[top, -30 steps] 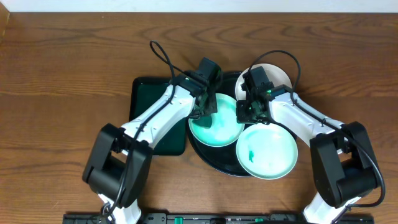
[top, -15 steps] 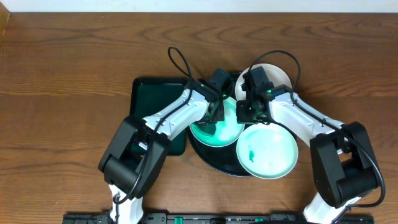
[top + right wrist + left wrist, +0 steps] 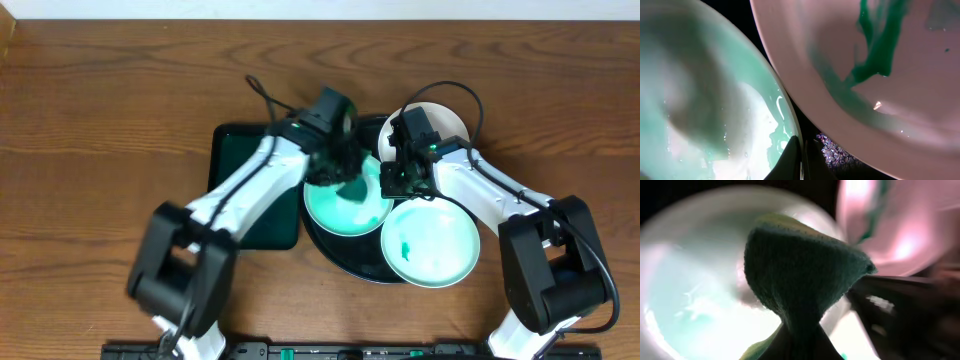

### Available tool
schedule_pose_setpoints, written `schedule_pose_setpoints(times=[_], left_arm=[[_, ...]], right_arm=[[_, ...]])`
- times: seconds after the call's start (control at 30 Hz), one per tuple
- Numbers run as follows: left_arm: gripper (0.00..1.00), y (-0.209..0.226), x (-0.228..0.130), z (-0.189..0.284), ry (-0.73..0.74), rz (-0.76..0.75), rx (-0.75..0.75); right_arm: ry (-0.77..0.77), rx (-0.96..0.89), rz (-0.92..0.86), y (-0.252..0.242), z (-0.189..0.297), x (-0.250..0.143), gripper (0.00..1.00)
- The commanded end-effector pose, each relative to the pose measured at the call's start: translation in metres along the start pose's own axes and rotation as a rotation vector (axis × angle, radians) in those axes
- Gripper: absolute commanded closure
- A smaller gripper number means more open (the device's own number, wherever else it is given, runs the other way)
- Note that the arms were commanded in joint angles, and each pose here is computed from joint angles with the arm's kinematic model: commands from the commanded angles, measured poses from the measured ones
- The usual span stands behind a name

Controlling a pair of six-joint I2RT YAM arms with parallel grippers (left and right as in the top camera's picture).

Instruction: Clean dirty plates on tray and stack at the side

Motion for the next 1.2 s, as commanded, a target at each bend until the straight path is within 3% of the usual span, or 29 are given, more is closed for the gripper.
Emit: schedule_pose_setpoints(times=[0.0, 0.27, 0.67, 1.03, 1.17], left_arm=[[0.92, -0.003, 0.008, 0.032, -0.082, -0.043, -0.007], [0.92, 0.025, 0.004, 0.026, -0.089, -0.013, 0.195], [0.92, 0.044, 0.002, -0.003, -0.032, 0.006, 0.274], [0.92, 0.062, -0.017, -0.053, 0.109, 0.014, 0.342], [0.93, 0.055, -0.027, -0.068, 0.161, 0.003, 0.3]], right_arm=[[0.006, 0.022, -0.006, 0.004, 0.003, -0.003, 0.99], [0.007, 0.022, -0.006, 0.004, 0.003, -0.003, 0.99], [0.008, 0.021, -0.006, 0.004, 0.003, -0.004, 0.99], [0.007, 0.022, -0.006, 0.004, 0.003, -0.003, 0.99], [0.007, 0.022, -0.006, 0.004, 0.003, -0.003, 0.99]])
Point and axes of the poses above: each gripper's point midway between its finger pads, its own z axis back along the fingers, its own y axis along the line the jaws close on, x = y × z, the point moved 6 cm from there along z, back along the fingers, and after that the axes turned 5 degrees about -z, right-handed, at the moved point
